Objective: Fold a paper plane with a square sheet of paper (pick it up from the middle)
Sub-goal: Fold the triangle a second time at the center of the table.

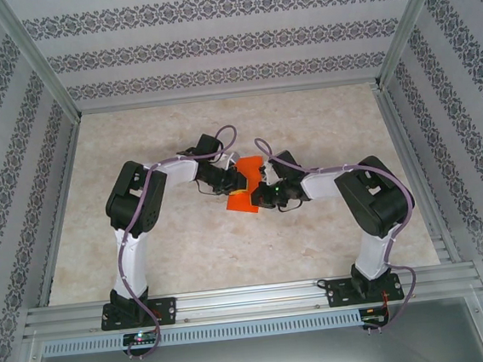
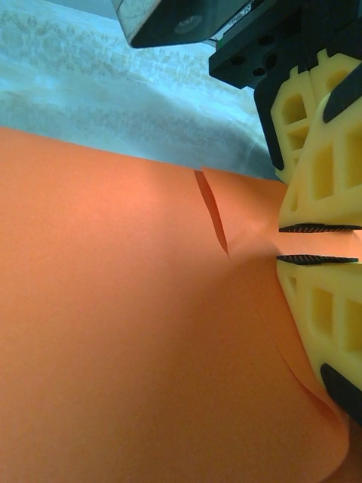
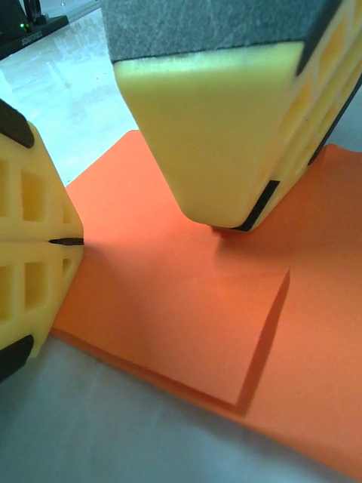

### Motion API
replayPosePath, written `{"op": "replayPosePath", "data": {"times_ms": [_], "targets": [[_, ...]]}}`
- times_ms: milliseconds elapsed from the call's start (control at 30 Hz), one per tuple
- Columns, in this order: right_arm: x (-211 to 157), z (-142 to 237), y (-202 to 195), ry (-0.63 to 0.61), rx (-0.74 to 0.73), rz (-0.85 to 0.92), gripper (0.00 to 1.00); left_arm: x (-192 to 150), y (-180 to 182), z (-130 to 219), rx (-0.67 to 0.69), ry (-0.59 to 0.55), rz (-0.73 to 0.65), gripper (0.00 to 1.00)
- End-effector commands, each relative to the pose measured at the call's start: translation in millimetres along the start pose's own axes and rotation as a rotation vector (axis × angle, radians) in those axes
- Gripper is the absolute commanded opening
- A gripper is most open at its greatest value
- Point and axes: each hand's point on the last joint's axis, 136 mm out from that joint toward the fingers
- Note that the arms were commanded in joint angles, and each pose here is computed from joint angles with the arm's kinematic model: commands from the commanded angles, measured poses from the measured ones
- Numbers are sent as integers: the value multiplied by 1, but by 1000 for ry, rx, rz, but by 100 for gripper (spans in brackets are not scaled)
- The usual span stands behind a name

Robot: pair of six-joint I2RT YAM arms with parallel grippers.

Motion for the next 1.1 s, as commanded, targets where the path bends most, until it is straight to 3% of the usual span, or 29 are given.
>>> {"op": "replayPosePath", "data": {"times_ms": [0,767,1067], "targets": [[-58,-2,-29,163,-92,-80,0,14,46,3,120,-31,79,21],[-73,3,-25,177,-73,-65,0,41,59,20,190,-68,77,22],[-60,0,-17,152,-51,-51,0,47,4,55,104,-147,6,25]]}}
Point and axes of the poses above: each hand's point on the last joint's axis, 136 mm out from that joint toward the fingers, its own z axis back along the fingers, its own y axis along the line the jaws close on, x = y × z, and after that the axes turned 12 degrees about z, right-handed
